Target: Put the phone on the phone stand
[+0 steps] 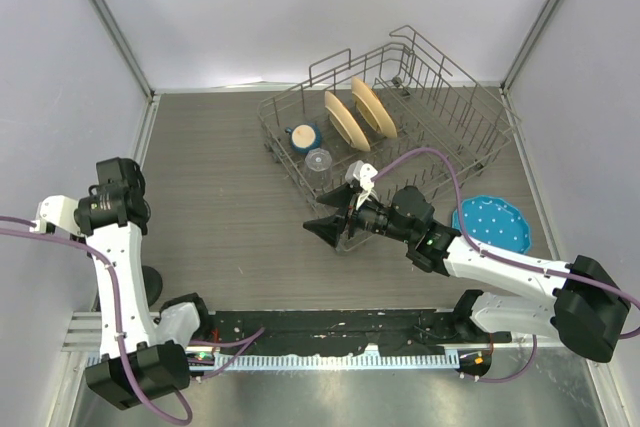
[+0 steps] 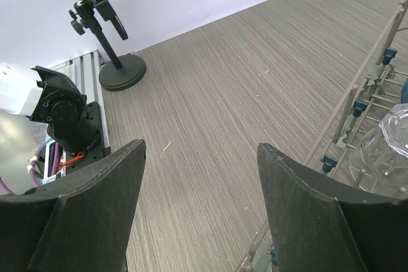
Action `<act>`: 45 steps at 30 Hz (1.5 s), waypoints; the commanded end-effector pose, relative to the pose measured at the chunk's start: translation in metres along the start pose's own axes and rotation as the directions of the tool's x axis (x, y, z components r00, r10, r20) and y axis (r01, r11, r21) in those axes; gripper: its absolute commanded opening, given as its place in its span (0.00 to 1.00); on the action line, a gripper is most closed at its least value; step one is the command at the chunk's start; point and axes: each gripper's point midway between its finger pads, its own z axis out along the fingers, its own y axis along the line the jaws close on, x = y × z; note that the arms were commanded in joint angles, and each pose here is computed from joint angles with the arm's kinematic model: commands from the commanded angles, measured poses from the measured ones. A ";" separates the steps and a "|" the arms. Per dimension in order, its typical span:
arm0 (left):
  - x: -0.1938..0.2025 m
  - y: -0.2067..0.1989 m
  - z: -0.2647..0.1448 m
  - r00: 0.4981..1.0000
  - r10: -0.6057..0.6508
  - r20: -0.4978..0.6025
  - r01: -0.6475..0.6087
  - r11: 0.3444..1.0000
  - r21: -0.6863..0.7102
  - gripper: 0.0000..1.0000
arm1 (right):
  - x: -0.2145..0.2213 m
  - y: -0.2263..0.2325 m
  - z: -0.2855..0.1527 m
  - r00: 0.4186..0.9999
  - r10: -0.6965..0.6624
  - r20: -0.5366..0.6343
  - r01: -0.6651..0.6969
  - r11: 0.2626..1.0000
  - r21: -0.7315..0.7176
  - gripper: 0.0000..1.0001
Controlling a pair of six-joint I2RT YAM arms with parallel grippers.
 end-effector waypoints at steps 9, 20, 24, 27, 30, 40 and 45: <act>0.028 0.034 -0.005 0.985 0.081 -0.154 -0.093 0.992 -0.079 0.04 | -0.021 0.002 0.004 0.998 -0.024 0.065 0.025 1.000 -0.012 0.76; 0.007 0.027 -0.014 0.993 0.067 -0.097 -0.069 0.998 -0.009 0.85 | -0.021 0.003 0.004 0.998 -0.021 0.064 0.022 1.000 -0.019 0.76; 0.001 0.017 -0.023 0.993 0.055 -0.102 -0.048 0.996 0.069 1.00 | -0.020 0.003 0.005 0.998 -0.019 0.062 0.020 1.000 -0.021 0.76; -0.007 0.012 -0.032 0.994 0.043 -0.097 -0.031 0.992 0.123 1.00 | -0.020 0.004 0.005 0.998 -0.020 0.058 0.021 0.999 -0.024 0.76; -0.017 0.004 -0.043 0.996 0.047 -0.082 -0.030 0.979 0.204 1.00 | -0.021 0.004 0.005 0.998 -0.020 0.055 0.022 0.999 -0.028 0.76; -0.009 -0.046 -0.094 0.977 0.143 -0.160 -0.034 0.839 0.543 1.00 | -0.019 -0.016 0.007 0.999 -0.002 0.050 -0.002 0.996 0.086 0.76; 0.002 -0.070 -0.128 0.951 0.215 -0.224 0.003 0.715 0.700 1.00 | -0.026 -0.034 -0.004 0.997 0.015 0.076 -0.030 0.979 0.200 0.76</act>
